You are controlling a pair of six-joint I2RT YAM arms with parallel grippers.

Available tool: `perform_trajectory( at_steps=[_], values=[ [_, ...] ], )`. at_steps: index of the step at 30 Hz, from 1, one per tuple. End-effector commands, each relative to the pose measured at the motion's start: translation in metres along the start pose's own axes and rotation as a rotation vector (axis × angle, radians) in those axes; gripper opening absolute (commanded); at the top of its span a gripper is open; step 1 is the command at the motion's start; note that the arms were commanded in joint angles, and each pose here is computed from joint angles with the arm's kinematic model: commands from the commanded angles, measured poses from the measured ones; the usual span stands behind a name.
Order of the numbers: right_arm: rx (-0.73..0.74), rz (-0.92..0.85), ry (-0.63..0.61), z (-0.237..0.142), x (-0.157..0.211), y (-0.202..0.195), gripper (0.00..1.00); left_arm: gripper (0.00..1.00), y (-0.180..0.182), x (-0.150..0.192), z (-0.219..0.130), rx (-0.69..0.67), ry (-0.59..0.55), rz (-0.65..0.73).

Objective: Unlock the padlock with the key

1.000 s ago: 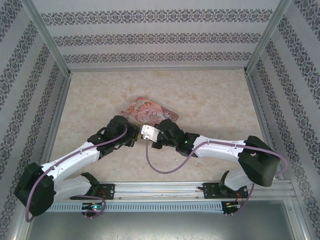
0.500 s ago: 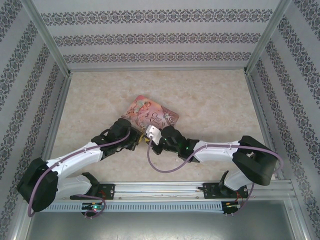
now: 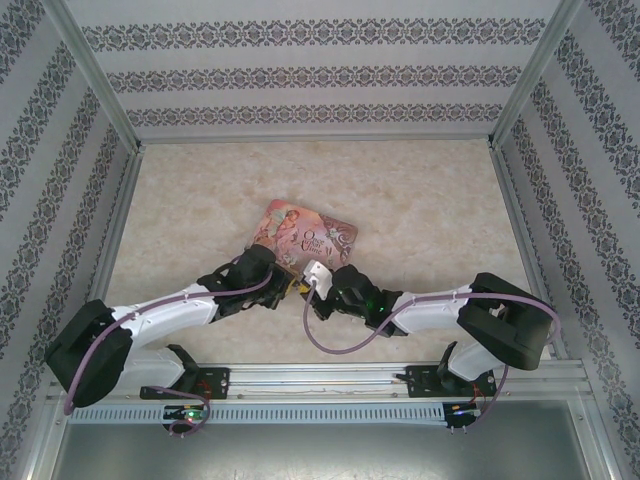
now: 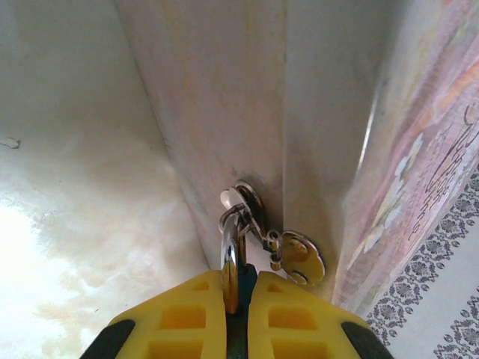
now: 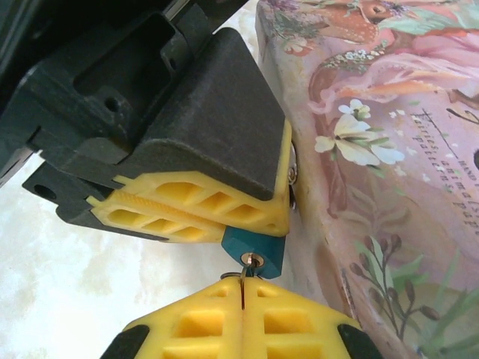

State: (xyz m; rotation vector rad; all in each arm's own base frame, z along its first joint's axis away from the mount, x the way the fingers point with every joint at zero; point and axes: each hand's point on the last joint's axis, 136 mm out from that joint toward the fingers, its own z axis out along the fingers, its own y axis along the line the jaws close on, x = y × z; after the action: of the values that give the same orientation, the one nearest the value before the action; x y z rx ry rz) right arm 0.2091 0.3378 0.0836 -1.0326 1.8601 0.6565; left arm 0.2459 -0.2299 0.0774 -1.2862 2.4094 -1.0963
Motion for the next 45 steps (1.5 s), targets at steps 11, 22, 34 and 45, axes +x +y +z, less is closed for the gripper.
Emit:
perform_trajectory(
  at_steps=[11,22,34,45],
  values=[
    [0.035,0.123,-0.013,-0.003,0.013,-0.005,0.0,0.28,-0.018,-0.006,-0.014,0.011,-0.083,0.11],
    [0.044,0.306,-0.01,-0.007,0.023,-0.007,0.0,0.52,-0.036,-0.033,-0.063,-0.047,-0.27,0.356],
    [0.019,0.519,0.026,-0.02,0.043,-0.022,0.0,0.6,-0.085,-0.044,-0.096,-0.049,-0.404,0.67],
    [0.028,0.538,0.038,-0.012,0.048,-0.025,0.04,0.8,-0.069,-0.075,-0.1,-0.156,-0.487,0.737]
  ],
)
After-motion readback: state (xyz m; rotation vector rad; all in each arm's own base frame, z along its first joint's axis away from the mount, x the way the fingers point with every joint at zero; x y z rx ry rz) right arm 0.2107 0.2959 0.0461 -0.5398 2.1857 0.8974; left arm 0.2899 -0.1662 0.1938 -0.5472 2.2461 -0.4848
